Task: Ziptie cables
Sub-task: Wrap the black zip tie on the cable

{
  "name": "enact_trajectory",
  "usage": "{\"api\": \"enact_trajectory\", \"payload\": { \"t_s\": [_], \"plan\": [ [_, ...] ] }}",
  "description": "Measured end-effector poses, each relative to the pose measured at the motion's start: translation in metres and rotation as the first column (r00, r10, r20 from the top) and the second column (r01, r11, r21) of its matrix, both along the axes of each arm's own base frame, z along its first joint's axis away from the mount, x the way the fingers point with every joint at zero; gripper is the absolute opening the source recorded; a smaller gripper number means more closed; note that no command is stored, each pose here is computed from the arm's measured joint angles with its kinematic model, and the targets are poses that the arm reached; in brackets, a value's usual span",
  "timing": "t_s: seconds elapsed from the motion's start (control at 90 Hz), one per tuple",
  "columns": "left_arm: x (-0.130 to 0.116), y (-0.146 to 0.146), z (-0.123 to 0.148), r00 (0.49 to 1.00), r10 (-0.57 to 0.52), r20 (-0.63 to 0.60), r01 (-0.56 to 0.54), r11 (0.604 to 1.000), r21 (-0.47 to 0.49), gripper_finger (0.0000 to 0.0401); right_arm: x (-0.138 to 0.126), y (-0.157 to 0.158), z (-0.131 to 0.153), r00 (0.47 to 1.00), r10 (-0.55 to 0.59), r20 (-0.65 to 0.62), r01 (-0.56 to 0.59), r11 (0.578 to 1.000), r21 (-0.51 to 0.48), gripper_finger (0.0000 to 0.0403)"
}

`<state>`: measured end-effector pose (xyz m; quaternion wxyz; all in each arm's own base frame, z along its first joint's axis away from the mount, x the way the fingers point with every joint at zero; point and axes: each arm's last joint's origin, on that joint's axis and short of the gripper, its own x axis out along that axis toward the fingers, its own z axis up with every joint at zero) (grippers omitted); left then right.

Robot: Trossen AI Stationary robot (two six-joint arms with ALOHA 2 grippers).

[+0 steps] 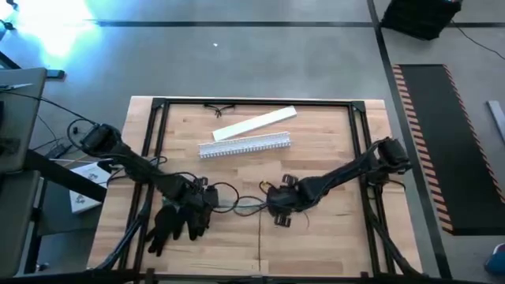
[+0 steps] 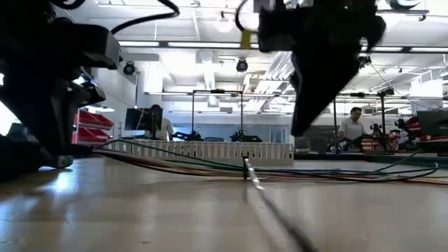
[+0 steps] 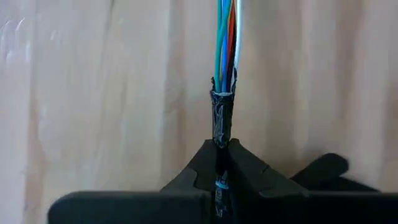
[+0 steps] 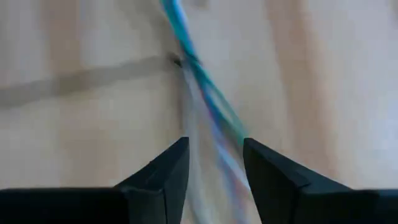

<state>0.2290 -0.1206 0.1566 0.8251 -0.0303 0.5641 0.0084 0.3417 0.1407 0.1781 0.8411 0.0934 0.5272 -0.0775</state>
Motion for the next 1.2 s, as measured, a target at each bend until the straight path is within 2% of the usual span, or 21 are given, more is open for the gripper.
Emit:
{"api": "enact_trajectory", "payload": {
  "t_s": [0.089, 0.189, 0.311, 0.511, 0.622, 0.711, 0.8, 1.011, 1.111, 1.2],
  "plan": [
    [-0.001, -0.002, 0.000, 1.000, -0.002, 0.004, 0.002, 1.000, -0.004, 0.0004, 0.008, 0.018, -0.003, 0.989, -0.103, 0.109, 0.090, 0.989, 0.115, 0.0138],
    [-0.001, -0.005, 0.000, 1.000, 0.001, 0.019, -0.001, 1.000, -0.008, 0.0004, 0.013, 0.030, -0.016, 0.972, -0.198, 0.124, 0.172, 0.966, 0.194, 0.0138],
    [0.002, -0.009, 0.000, 0.998, 0.019, 0.062, -0.018, 1.000, -0.014, 0.0004, 0.016, 0.036, -0.039, 0.940, -0.325, 0.104, 0.298, 0.930, 0.216, 0.0138],
    [0.001, -0.015, -0.004, 0.997, 0.037, 0.073, -0.037, 0.999, 0.002, 0.0004, 0.017, 0.038, -0.061, 0.897, -0.433, 0.090, 0.410, 0.891, 0.196, 0.0137],
    [0.000, -0.018, -0.004, 0.996, 0.026, 0.081, -0.027, 1.000, 0.010, 0.0005, 0.016, 0.038, -0.063, 0.897, -0.433, 0.088, 0.413, 0.893, 0.178, 0.0113],
    [-0.002, -0.020, -0.004, 0.996, 0.033, 0.084, -0.035, 0.999, 0.024, 0.0019, 0.013, 0.036, -0.062, 0.911, -0.407, 0.071, 0.395, 0.908, 0.138, 0.0061],
    [-0.005, -0.019, -0.005, 0.999, 0.026, 0.043, -0.027, 1.000, 0.017, 0.0051, 0.011, 0.034, -0.061, 0.926, -0.374, 0.052, 0.368, 0.924, 0.103, 0.0013],
    [-0.012, -0.006, 0.002, 0.998, 0.028, -0.064, -0.023, 0.996, 0.082, 0.0139, 0.011, 0.035, -0.061, 0.944, -0.327, 0.045, 0.322, 0.942, 0.090, 0.0002],
    [-0.012, -0.004, 0.017, 0.996, 0.022, -0.090, -0.012, 0.994, 0.111, 0.0158, 0.011, 0.035, -0.061, 0.943, -0.330, 0.043, 0.325, 0.941, 0.092, 0.0001],
    [-0.008, -0.007, 0.027, 0.997, -0.053, -0.053, 0.060, 0.989, 0.132, 0.0163, 0.011, 0.035, -0.061, 0.945, -0.325, 0.045, 0.320, 0.943, 0.091, 0.0001]
  ]
}}
